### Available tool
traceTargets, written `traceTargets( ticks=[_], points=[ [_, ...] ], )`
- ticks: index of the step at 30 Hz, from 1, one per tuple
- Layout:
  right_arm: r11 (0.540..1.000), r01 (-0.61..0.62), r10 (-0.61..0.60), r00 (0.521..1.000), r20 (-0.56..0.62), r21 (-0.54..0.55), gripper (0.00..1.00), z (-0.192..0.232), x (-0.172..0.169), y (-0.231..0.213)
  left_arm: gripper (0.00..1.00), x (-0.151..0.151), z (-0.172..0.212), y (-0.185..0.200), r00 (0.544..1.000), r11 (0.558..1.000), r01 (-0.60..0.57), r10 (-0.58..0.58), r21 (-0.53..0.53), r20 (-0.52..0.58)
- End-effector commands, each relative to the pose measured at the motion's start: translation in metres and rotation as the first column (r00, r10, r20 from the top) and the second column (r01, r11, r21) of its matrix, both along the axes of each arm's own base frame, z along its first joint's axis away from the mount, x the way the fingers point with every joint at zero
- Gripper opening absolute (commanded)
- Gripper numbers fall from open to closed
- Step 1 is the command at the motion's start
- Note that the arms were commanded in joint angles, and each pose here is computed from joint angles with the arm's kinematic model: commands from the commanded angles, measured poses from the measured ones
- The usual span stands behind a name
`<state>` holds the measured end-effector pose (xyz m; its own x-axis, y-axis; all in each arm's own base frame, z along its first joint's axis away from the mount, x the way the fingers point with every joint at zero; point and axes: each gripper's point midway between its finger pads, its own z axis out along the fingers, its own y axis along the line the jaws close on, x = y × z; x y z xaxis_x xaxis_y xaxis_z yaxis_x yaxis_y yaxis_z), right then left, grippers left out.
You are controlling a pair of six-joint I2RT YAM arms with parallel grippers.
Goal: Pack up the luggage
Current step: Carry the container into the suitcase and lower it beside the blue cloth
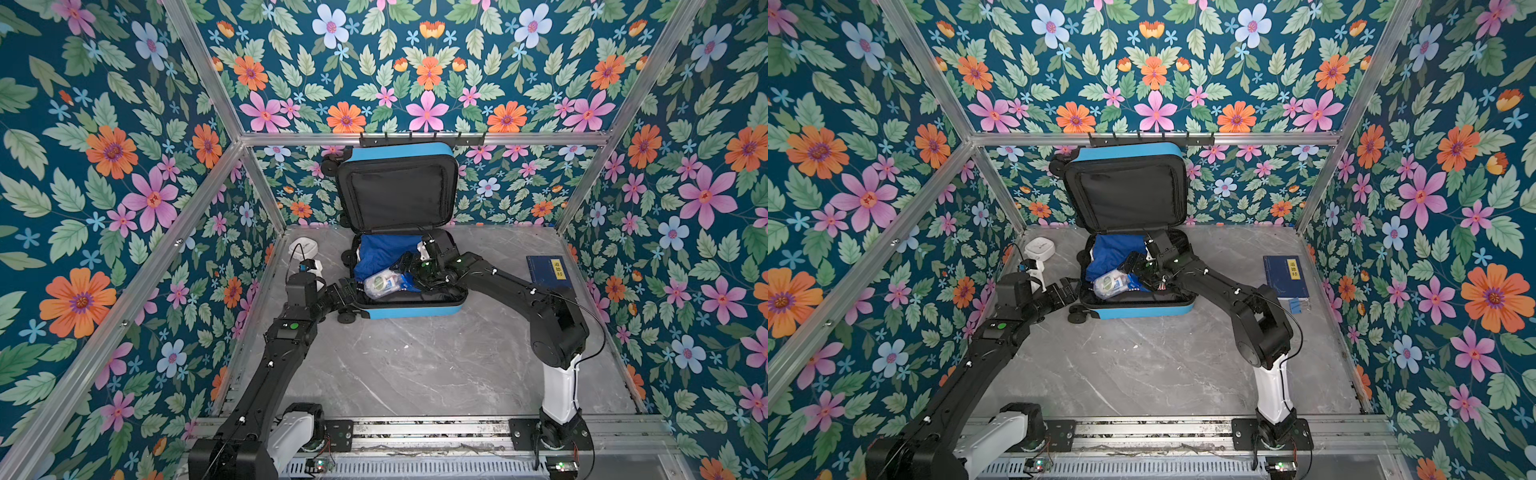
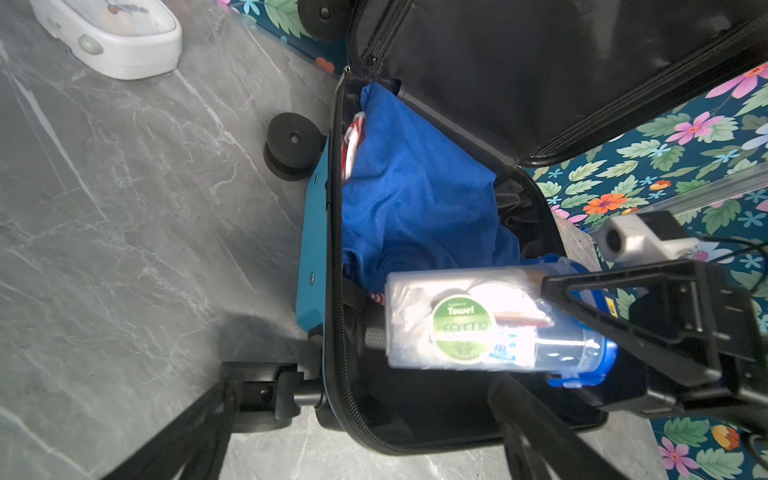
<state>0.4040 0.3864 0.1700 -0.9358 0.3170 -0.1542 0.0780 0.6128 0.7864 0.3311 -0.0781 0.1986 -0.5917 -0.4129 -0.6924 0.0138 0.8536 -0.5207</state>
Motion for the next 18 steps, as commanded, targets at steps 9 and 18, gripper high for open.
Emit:
traceTargets(
  ticks=[9,18],
  points=[
    [1.000,-0.010,0.011,0.998,-0.065,0.021,0.60,-0.036,-0.012,0.019,1.00,0.002,0.001,0.000,1.000,1.000,0.022,-0.022,-0.011,0.010],
    [0.992,-0.001,-0.010,0.996,-0.086,-0.123,0.95,-0.053,-0.019,-0.003,1.00,0.002,-0.002,0.001,1.000,1.000,0.023,-0.023,-0.019,0.004]
  ],
)
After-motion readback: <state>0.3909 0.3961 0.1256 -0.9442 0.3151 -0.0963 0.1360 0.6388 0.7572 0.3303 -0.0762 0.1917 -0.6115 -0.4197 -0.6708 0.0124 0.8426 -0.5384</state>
